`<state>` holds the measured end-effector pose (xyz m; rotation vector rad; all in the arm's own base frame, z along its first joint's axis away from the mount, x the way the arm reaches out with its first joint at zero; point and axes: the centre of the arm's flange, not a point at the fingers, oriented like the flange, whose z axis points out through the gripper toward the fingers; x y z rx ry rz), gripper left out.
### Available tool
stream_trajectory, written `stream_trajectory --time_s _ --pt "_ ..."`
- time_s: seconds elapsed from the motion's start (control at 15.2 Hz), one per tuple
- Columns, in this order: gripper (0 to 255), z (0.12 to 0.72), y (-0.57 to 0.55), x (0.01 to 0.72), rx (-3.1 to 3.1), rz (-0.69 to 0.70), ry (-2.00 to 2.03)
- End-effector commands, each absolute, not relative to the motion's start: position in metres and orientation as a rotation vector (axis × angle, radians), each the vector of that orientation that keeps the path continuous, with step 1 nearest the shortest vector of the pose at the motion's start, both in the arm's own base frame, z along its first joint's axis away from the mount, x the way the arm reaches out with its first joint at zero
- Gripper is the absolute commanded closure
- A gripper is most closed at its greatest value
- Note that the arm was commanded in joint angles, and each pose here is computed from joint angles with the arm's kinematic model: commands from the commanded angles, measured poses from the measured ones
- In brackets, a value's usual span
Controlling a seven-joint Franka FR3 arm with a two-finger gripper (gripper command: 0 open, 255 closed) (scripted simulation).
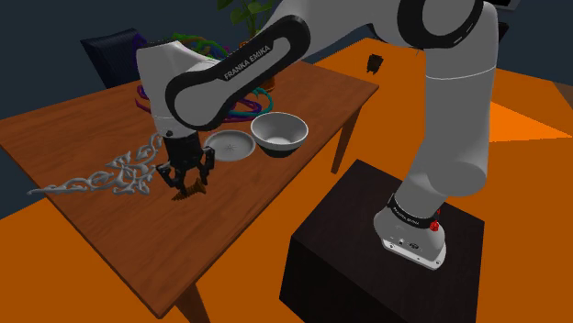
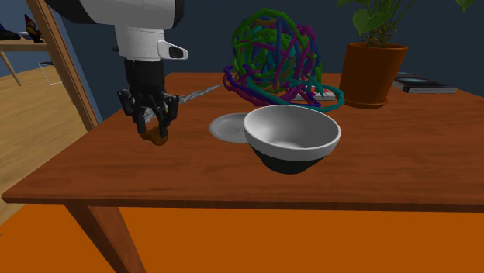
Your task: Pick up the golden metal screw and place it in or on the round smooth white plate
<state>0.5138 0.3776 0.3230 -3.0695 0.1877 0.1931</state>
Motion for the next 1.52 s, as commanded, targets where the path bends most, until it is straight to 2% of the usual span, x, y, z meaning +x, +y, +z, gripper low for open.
stream_trajectory --time_s 0.0,0.92,1.45 --pt "255 0.333 0.378 0.514 -3.069 0.194 0.187" --pt "255 0.402 0.378 0.514 -3.069 0.194 0.187" --pt "255 0.407 0.28 0.552 -3.069 0.194 0.187"
